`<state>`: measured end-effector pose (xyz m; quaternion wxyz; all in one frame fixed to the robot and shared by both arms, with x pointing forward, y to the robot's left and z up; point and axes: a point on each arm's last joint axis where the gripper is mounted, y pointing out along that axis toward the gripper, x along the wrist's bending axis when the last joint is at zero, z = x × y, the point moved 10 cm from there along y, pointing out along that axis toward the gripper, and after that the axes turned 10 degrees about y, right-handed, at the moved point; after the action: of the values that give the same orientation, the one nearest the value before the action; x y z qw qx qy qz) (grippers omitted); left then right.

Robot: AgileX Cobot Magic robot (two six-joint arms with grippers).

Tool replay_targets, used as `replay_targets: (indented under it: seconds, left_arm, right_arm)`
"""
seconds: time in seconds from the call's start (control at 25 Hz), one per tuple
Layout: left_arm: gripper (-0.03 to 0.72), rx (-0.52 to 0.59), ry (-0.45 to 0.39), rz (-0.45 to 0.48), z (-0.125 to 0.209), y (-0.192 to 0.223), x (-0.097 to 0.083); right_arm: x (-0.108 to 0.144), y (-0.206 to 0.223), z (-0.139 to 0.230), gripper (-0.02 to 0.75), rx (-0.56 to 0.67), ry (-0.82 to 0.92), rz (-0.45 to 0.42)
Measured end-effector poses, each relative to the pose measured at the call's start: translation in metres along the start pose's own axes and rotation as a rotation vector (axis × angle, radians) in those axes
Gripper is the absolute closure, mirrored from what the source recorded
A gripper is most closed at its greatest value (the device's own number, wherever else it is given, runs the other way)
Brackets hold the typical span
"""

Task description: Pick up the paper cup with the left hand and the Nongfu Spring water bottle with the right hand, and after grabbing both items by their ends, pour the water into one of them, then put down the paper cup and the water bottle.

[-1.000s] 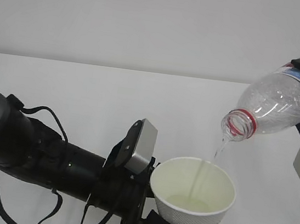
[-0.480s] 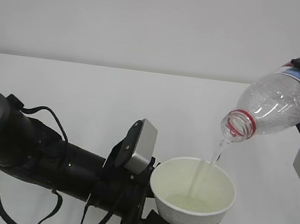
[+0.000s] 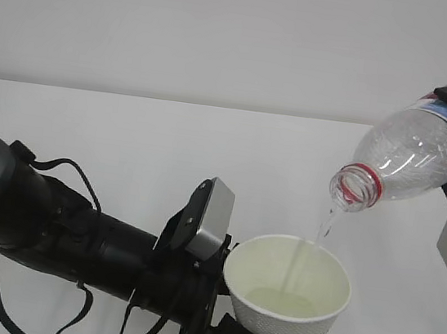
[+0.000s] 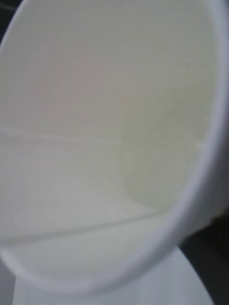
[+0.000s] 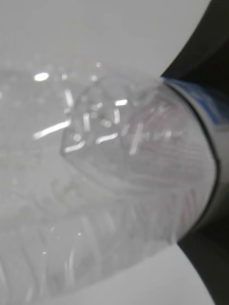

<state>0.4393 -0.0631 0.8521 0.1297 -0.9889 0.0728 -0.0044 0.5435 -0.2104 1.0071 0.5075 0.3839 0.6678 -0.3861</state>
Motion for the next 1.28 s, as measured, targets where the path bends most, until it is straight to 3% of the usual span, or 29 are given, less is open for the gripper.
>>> replay_targets:
  seconds: [1.28]
  left_arm:
    - [0.177,0.002,0.001,0.001,0.0004,0.0000,-0.0002]
  right_arm:
    - [-0.0059,-0.0001,-0.0020,0.279,-0.010,-0.004,0.031]
